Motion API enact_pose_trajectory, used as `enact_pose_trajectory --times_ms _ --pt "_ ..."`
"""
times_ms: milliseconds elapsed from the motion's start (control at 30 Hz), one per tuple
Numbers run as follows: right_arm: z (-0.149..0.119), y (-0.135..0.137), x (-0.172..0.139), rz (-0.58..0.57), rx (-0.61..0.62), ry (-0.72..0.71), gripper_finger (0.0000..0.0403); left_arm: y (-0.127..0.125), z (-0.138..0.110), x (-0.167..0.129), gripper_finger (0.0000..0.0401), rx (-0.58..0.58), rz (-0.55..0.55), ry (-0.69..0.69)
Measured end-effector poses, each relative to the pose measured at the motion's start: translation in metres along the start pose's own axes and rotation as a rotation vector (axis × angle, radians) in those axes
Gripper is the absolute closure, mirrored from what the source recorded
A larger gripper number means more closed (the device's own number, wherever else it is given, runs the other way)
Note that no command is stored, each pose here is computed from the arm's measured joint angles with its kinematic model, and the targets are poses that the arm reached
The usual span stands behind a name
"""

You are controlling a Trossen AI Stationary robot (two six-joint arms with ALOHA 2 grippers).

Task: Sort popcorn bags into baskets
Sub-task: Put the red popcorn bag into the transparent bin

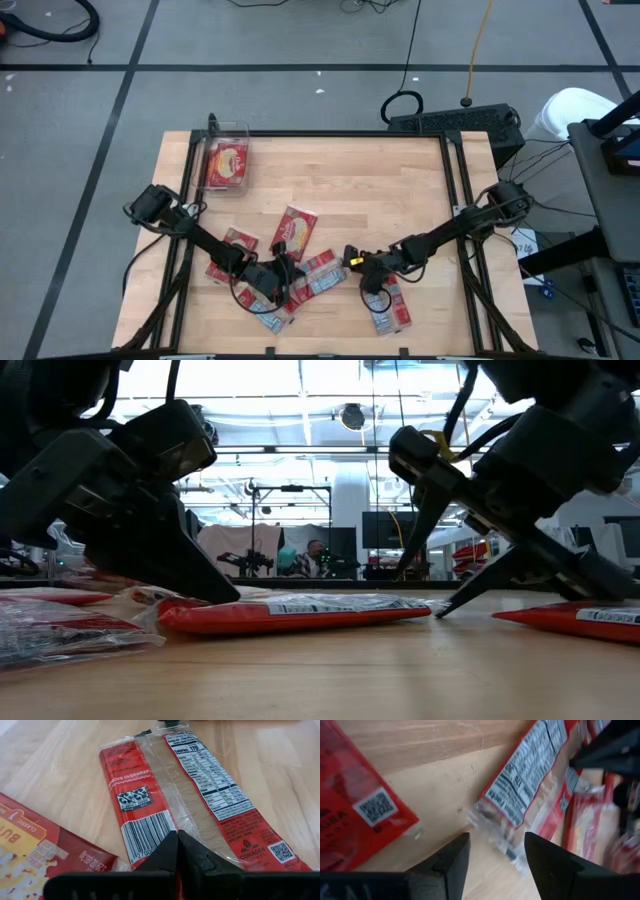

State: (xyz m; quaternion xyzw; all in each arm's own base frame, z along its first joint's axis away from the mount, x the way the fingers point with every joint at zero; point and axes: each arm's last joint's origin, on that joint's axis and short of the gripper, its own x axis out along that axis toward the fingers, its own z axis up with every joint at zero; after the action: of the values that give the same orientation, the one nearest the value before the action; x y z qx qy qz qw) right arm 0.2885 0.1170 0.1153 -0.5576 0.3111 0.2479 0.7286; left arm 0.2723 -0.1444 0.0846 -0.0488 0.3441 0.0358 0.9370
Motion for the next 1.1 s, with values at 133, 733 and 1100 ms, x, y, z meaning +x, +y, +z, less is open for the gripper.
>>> enact_pose_trajectory --times_ms 133,733,1100 --pt "0.0 0.0 0.01 -0.028 -0.074 -0.029 0.0218 0.002 0.001 0.001 0.0396 0.011 0.005 -0.003" --pt "0.002 -0.007 0.012 -0.088 0.109 -0.082 0.0396 0.007 0.028 -0.025 0.0392 0.122 -0.001 -0.079" --pt "-0.003 -0.035 -0.004 -0.199 0.649 -0.192 0.0402 0.014 0.073 -0.092 0.0282 0.217 0.102 -0.292"
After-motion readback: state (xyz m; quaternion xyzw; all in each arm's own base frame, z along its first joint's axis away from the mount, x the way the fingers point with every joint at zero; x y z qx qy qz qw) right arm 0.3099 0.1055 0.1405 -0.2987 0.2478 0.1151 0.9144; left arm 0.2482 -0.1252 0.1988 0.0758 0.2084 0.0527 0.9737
